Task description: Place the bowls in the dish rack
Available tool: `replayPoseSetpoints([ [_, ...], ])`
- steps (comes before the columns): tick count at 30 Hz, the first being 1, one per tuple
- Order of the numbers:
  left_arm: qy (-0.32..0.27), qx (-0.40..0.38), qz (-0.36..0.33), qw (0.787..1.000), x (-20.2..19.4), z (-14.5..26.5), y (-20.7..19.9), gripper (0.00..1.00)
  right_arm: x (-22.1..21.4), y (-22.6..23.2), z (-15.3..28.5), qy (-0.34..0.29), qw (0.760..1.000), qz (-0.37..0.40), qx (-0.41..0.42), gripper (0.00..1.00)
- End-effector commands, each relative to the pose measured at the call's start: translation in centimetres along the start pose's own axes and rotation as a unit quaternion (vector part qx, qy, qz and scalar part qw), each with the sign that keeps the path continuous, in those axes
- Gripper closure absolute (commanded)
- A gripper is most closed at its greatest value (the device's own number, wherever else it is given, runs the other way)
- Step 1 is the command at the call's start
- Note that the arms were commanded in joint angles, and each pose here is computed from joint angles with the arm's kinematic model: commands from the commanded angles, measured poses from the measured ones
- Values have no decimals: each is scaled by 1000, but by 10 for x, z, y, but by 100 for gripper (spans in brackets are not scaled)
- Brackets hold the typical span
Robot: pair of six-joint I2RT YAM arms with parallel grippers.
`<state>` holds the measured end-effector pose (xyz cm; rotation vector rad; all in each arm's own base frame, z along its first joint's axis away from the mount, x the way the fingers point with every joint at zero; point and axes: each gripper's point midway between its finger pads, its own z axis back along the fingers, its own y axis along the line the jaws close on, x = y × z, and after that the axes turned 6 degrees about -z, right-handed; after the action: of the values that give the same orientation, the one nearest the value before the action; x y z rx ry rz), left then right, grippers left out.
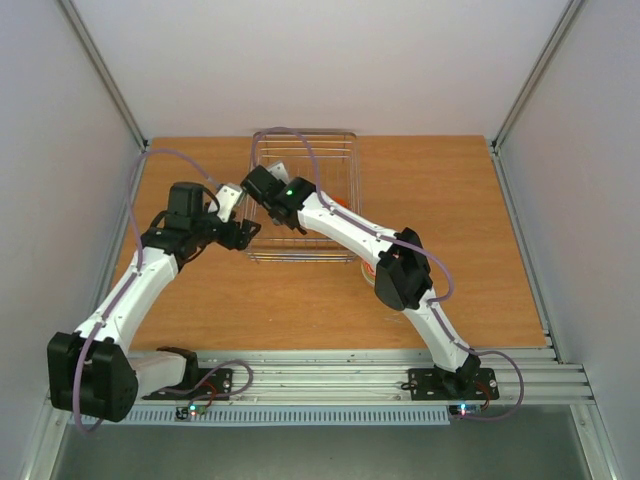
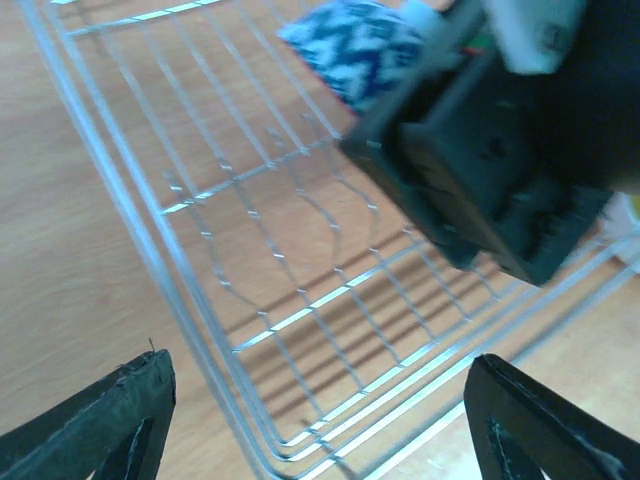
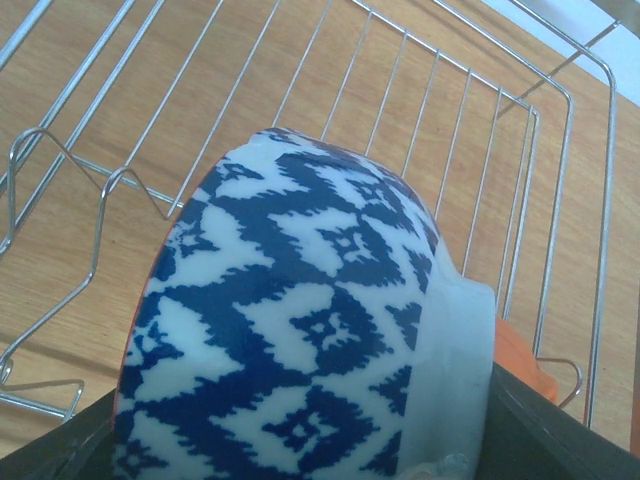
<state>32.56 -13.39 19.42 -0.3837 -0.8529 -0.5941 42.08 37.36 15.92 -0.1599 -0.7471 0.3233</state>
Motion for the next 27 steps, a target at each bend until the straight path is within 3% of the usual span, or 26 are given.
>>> replayPoseSetpoints([
  [1,-67,137,-10,988,40,16,46,20,-56,41,-6,68,996,45,31,93],
  [5,-66,204,7,977,40,25,69,20,-64,46,-9,78,995,42,43,66],
  [10,-67,210,11,975,39,26,71,20,-65,49,-7,71,995,36,58,34],
  [12,-66,209,9,976,39,26,71,20,-66,49,-6,68,995,39,61,26],
  [27,-60,226,9,972,36,26,78,20,-41,43,42,14,992,36,121,1],
])
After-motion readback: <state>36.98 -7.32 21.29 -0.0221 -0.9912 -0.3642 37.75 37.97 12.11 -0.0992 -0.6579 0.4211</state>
